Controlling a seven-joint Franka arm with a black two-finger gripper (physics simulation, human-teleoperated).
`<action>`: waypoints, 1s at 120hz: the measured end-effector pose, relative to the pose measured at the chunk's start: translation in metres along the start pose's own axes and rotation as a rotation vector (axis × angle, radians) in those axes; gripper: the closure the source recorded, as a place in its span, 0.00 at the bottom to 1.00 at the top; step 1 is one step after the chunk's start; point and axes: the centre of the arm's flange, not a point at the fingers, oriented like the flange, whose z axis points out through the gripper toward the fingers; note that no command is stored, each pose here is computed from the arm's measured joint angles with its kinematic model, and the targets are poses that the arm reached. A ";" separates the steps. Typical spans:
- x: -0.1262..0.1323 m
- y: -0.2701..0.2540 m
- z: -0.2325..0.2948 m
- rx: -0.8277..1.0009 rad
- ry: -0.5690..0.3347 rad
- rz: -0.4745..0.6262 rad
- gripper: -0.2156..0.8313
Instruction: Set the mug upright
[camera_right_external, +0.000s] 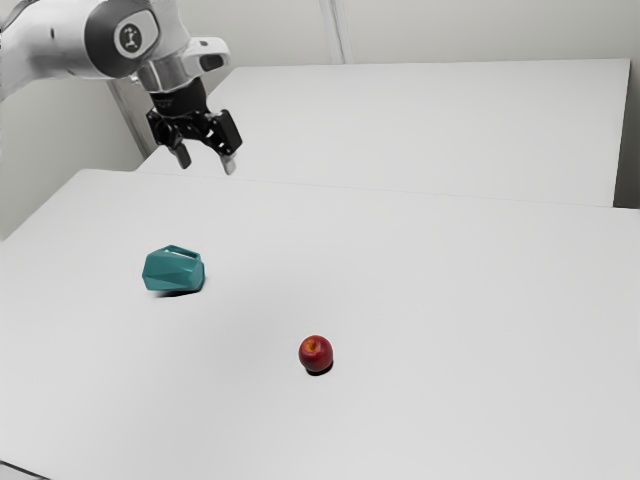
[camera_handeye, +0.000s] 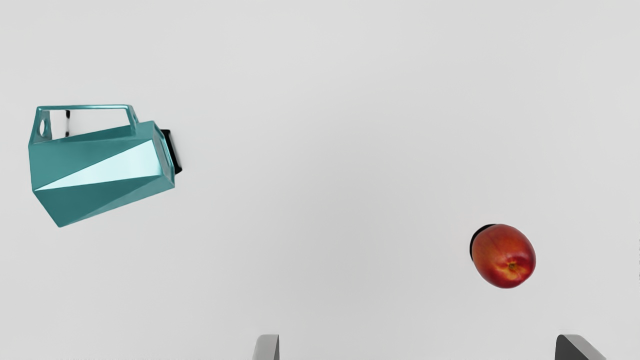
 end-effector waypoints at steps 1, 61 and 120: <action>0.000 0.000 0.001 -0.002 -0.004 -0.001 0.21; -0.002 -0.090 0.112 -0.160 -0.067 -0.038 0.21; 0.002 -0.270 0.204 -0.385 0.046 -0.076 0.21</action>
